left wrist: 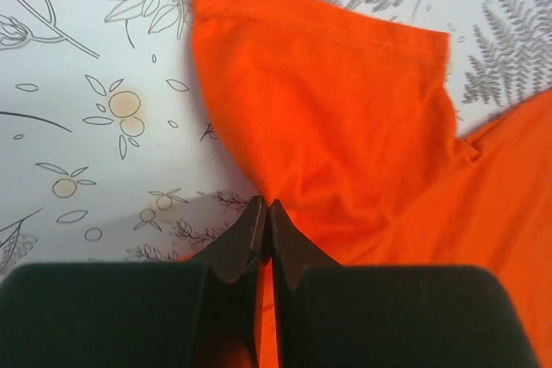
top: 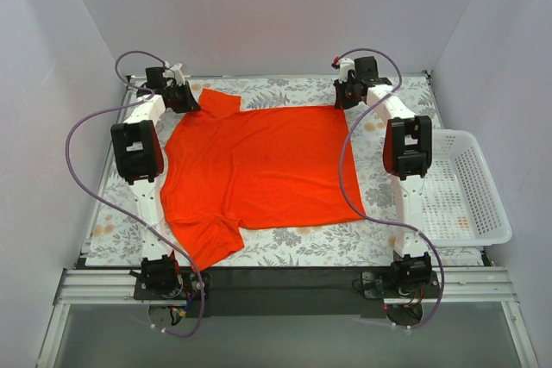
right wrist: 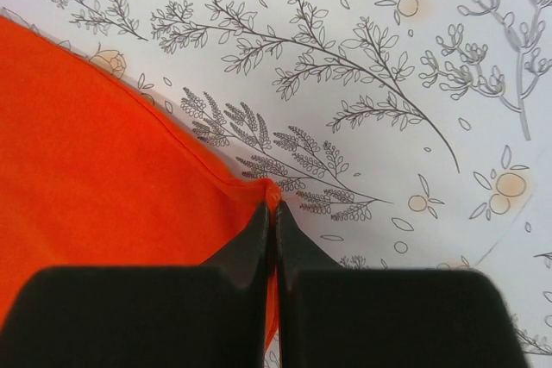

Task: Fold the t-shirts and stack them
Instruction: Fold the tshirt

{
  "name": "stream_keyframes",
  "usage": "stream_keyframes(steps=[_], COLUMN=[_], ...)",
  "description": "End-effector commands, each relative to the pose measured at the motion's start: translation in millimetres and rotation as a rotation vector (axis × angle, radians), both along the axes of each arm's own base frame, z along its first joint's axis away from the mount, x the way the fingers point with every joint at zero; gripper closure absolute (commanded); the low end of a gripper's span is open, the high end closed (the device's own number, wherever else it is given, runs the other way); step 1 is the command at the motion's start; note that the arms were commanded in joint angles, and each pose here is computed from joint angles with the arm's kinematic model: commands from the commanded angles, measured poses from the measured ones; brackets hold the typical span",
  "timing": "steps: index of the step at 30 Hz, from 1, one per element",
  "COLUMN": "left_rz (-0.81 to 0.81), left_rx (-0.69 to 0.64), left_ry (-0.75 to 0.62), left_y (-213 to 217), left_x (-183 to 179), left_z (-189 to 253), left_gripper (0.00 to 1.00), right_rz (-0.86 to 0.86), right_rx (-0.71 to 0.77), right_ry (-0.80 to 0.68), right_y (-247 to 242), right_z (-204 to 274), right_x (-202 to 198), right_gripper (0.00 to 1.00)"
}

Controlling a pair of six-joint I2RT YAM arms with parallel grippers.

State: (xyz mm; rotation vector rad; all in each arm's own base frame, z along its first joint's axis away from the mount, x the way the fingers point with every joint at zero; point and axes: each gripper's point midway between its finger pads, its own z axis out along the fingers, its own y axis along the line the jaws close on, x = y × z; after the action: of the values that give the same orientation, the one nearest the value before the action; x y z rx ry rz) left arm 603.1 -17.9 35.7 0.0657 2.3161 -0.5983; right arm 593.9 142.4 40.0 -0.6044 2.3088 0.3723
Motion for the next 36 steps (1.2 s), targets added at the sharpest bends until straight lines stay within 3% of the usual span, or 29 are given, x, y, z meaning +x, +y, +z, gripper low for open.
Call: stream_keyframes(steps=[1,21,36], left_rz=[-0.029,-0.108,-0.081], left_rx=[0.047,0.086,0.078], left_ry=[-0.279,-0.324,-0.136], left_y=[7.6,11.0,2.1], left_x=[13.0,-74.3,-161.6], left_z=[108.6,135.8,78.3], left_gripper=[1.00,1.00,1.00], right_rz=[0.043,0.099,0.146], right_rx=[0.061,0.051,0.044], right_ry=[-0.178,-0.129,-0.072], right_y=[5.0,-13.3,-16.0], right_z=[82.5,83.3,71.0], right_x=[10.2,-41.6,-69.7], right_gripper=[0.99,0.99,0.99])
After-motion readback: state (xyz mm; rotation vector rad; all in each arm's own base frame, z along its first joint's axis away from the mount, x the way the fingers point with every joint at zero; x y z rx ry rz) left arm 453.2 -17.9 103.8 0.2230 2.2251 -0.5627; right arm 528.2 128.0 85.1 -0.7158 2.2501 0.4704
